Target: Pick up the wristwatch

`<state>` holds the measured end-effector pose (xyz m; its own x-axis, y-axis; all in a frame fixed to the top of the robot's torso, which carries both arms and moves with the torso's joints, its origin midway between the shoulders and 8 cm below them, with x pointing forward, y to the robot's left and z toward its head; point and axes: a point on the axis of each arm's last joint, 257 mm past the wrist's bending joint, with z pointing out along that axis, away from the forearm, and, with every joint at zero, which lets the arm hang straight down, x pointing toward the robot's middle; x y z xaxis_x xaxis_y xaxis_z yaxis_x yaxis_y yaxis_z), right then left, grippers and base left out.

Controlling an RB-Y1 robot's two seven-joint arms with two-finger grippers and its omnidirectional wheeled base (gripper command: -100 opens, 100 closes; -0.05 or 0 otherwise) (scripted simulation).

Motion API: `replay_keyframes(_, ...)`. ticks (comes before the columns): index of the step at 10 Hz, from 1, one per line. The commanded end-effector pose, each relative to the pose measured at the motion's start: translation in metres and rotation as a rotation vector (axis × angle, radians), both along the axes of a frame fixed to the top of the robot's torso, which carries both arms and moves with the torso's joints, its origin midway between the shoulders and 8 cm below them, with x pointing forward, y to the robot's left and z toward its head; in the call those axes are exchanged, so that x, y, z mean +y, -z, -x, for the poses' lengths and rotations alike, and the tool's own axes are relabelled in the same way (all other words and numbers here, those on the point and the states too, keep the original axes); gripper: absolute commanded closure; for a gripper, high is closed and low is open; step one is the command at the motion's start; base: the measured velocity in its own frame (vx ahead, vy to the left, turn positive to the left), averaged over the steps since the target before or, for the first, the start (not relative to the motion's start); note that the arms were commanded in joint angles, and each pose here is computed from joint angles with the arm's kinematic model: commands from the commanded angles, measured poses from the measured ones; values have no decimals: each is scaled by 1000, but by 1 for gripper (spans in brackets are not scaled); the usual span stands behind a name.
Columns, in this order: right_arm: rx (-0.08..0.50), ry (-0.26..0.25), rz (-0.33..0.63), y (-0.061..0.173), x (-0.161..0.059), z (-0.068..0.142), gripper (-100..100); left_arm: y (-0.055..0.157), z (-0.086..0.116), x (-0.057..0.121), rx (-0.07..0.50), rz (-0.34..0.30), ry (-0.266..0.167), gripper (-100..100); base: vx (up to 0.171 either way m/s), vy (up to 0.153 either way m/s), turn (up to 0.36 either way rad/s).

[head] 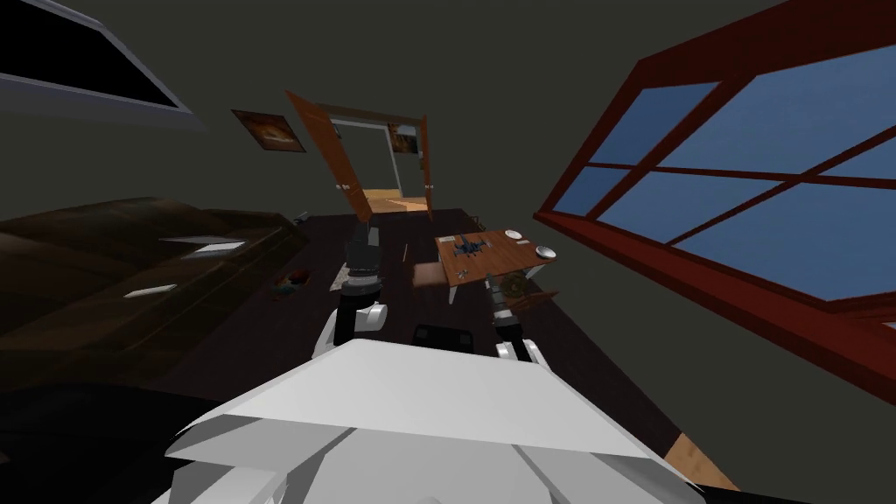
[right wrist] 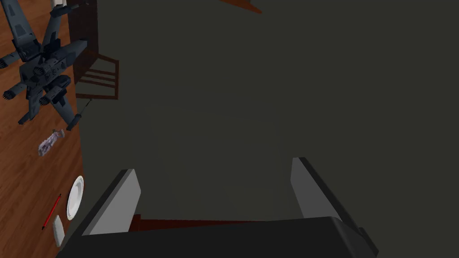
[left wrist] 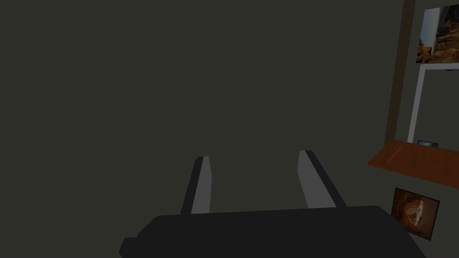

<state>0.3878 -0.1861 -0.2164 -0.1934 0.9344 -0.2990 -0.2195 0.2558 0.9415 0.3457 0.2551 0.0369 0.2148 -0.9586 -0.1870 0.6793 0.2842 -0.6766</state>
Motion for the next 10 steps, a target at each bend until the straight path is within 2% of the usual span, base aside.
replay_keyframes(1,24,-2,8,14,5,1,-100,0,0,0,0,0,0,0,-21,-21,-11)
replay_keyframes(2,91,-32,50,43,17,5,-100,0,0,0,0,0,0,0,-36,-35,279)
replay_keyframes(3,110,-30,54,52,15,7,-100,0,0,0,0,0,0,0,-59,-47,182)
replay_keyframes(4,172,-62,102,80,27,14,-100,0,0,0,0,0,0,0,-103,-44,306)
replay_keyframes(5,196,-59,107,92,25,16,-100,0,0,0,0,0,0,0,-86,-43,158)
replay_keyframes(6,252,-94,159,117,36,25,-100,0,0,0,0,0,0,0,-74,-40,316)
replay_keyframes(7,282,-91,166,131,33,30,-100,0,0,0,0,0,0,0,-57,-39,184)
replay_keyframes(8,329,-128,223,153,43,40,-100,0,0,0,0,0,0,0,-75,-34,314)
replay_keyframes(9,366,-125,232,171,38,47,-100,0,0,0,0,0,0,0,-55,-36,164)
replay_keyframes(10,366,-125,232,171,38,47,-100,0,0,0,0,0,0,0,-20,-16,-25)
